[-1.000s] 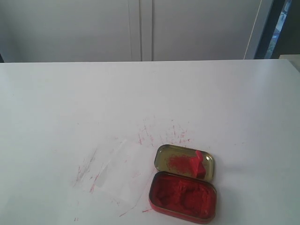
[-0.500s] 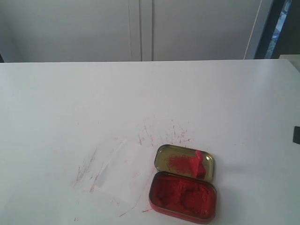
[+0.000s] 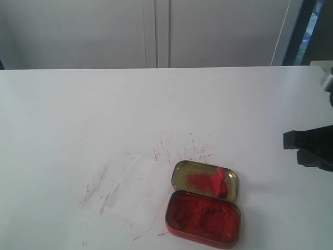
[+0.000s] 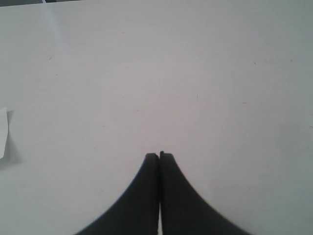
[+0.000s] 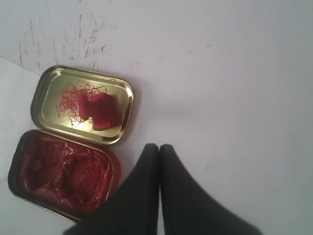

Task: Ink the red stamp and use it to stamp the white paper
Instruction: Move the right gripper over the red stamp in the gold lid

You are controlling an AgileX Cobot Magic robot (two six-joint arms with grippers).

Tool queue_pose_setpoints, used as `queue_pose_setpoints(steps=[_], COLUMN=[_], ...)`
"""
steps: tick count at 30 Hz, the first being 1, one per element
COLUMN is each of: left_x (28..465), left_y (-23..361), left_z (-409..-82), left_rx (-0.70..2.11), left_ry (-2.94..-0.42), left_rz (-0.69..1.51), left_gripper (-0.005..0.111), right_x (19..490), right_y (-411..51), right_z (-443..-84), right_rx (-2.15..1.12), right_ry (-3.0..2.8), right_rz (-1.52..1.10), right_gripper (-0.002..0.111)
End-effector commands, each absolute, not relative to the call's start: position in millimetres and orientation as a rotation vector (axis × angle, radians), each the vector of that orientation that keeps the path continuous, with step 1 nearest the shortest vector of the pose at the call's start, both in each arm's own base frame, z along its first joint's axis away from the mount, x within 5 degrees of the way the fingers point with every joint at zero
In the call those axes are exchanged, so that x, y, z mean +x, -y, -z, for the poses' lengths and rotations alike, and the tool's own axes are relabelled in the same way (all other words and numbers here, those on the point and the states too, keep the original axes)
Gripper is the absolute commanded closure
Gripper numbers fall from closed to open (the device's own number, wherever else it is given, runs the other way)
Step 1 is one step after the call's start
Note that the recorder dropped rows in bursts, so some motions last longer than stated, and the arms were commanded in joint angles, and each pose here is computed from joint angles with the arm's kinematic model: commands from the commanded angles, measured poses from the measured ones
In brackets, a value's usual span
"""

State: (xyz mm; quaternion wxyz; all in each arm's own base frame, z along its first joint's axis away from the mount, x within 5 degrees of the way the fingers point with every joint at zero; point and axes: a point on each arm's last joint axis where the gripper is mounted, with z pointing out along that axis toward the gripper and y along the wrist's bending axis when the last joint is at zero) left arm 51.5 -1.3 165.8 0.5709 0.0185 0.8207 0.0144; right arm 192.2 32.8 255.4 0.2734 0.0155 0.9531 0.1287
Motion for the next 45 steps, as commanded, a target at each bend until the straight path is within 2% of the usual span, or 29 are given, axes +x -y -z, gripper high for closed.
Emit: queue_pose_setpoints(steps=[1,10,21,31,36,38,42,45], left_x=[51.8,51.8,51.8,51.8,51.8,51.8,51.8,51.8], left_y=[1.1,1.1,1.1,1.1,1.1,1.1,1.1,1.1], left_z=[-166.6,-166.6,-166.6,-166.6,-166.6,-166.6,-166.6,-166.6], left_rx=[0.042,0.042,0.042,0.042,0.042,0.042,0.042,0.042], left_ry=[-1.93,-1.93,-1.93,-1.93,-1.93,-1.93,-1.93,-1.93], left_rz=[-0.036,-0.036,-0.036,-0.036,-0.036,-0.036,-0.036,-0.036], left_gripper=[0.107,0.107,0.107,0.107,0.107,0.107,0.107,0.107], right_x=[211.7,259.9,277.5,276.2,280.3,281.3,282.5,285.0], right_y=[-45.2,-90.7,-128.6,-148.8,-150.5,-150.9,-151.5,-152.8], right_z=[-257.3,-255.2,-239.8,-220.1,-213.0,-212.8,-213.1,-213.9], right_rx=[-0.038,-0.241,-0.345,-0.412,-0.39,-0.359,-0.35,-0.333], right_ry=[-2.622,-2.729,-2.827,-2.892,-2.891,-2.887,-2.873,-2.844], right_rz=[-0.369,-0.42,-0.435,-0.169,-0.147,-0.152,-0.16,-0.177], right_gripper=[0.108,0.108,0.108,0.108,0.108,0.104,0.086,0.083])
